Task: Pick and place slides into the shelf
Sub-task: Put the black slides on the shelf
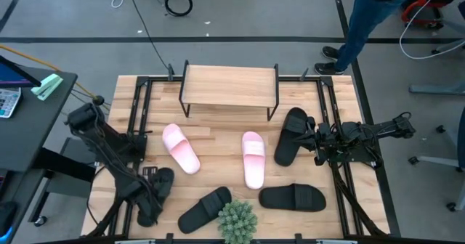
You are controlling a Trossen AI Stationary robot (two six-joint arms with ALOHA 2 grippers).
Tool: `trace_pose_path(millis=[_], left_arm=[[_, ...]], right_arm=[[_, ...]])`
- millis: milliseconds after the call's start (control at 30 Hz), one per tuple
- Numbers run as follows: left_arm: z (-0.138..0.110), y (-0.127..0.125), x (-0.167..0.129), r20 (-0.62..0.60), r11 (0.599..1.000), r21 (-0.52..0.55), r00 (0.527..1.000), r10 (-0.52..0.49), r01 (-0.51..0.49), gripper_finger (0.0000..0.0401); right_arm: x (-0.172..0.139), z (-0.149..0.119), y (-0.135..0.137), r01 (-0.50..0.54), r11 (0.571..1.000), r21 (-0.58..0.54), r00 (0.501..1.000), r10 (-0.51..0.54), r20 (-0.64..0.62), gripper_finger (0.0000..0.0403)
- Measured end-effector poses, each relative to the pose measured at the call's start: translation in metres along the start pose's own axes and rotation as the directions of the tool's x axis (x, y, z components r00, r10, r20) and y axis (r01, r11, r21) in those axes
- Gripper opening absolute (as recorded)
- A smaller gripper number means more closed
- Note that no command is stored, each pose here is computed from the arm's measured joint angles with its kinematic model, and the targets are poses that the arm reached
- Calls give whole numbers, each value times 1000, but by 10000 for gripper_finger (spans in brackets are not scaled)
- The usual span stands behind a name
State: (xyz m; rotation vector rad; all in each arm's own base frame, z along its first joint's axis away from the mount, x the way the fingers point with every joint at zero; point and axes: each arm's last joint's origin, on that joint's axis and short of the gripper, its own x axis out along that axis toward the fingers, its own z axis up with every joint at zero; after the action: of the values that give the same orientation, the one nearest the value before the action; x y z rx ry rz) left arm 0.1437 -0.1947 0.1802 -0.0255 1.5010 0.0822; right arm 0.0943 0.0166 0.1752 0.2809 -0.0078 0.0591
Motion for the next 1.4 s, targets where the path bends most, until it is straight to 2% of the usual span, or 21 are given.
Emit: trace_pose_path(millis=[133, 267, 567, 733, 1167, 1400], left_arm=[[0, 6, 9, -27, 990, -40, 991, 134, -135, 95], [-5, 16, 11, -84, 959, -74, 960, 267, -273, 95], [-3, 13, 6, -71, 947, -167, 961, 266, -274, 95], [-2, 14, 6, -9, 941, -167, 954, 299, -296, 95], [0, 29, 5, 144, 862, -212, 858, 493, -460, 95], [2, 43, 23, 112, 846, -249, 854, 509, -472, 96]], right_arm=[[0, 0, 0, 0, 999, -33, 1000, 0, 0, 14], [0, 0, 0, 0, 998, -58, 1000, 0, 0, 14], [0, 0, 0, 0, 998, -70, 1000, 0, 0, 14], [0, 0, 0, 0, 998, -70, 1000, 0, 0, 14], [0, 0, 0, 0, 997, -71, 1000, 0, 0, 14], [0, 0, 0, 0, 997, -71, 1000, 0, 0, 14]])
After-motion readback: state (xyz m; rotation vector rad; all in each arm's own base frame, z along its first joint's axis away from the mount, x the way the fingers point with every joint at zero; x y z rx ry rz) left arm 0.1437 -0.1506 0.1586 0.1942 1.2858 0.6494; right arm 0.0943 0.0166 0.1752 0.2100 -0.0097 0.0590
